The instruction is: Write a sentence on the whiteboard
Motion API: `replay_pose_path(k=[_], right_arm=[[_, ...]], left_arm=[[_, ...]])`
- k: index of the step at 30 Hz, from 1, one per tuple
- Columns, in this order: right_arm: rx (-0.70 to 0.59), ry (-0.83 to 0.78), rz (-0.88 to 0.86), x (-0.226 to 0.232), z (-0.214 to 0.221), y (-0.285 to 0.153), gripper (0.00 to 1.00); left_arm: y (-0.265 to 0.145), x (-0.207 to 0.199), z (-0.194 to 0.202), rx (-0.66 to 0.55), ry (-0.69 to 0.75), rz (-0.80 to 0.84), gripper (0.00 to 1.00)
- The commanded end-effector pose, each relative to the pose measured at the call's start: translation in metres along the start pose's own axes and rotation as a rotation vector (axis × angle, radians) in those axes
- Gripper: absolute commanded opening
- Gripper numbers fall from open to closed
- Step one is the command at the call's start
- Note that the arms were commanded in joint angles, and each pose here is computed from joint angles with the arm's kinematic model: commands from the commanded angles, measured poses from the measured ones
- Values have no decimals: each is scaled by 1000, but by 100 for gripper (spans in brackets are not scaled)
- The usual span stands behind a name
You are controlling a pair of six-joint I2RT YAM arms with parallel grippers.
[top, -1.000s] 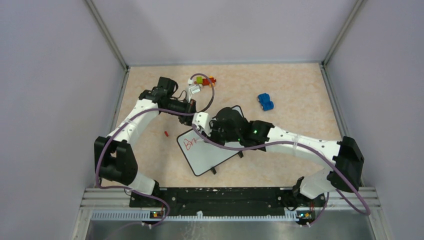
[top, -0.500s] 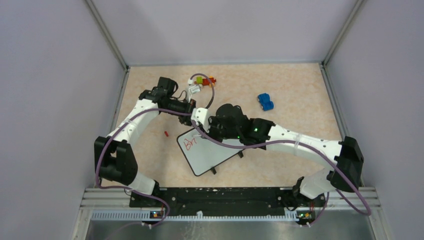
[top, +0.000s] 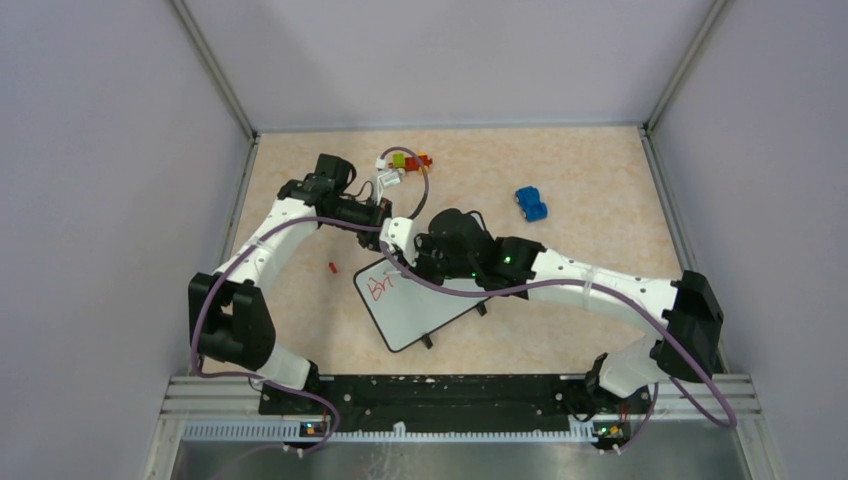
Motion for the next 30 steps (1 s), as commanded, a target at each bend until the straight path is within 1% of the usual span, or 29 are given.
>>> replay_pose_path(k=[1,12,21,30], right_arm=[[-19,-22,15,-2,-5,1,0],[-9,-23,5,1,-2,-5,0],[-109,-18,-37,4,-32,-27,0],[-101,-21,-54,9,-24,-37,0]], left_arm=[[-1,-7,2,4,12,26,0],[0,-6,3,9,6,27,0],[0,-7,3,8,10,32,0],[-1,-9,3,5,22,36,0]])
Point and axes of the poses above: each gripper's point midway between its finger pads, its own y axis out along the fingers, its own x axis along the line the jaws close on, z = x × y, the point moved 4 cm from there along -y, back along the fingers, and after that the axes turned 5 degrees about -y, right-handed, at the moved point
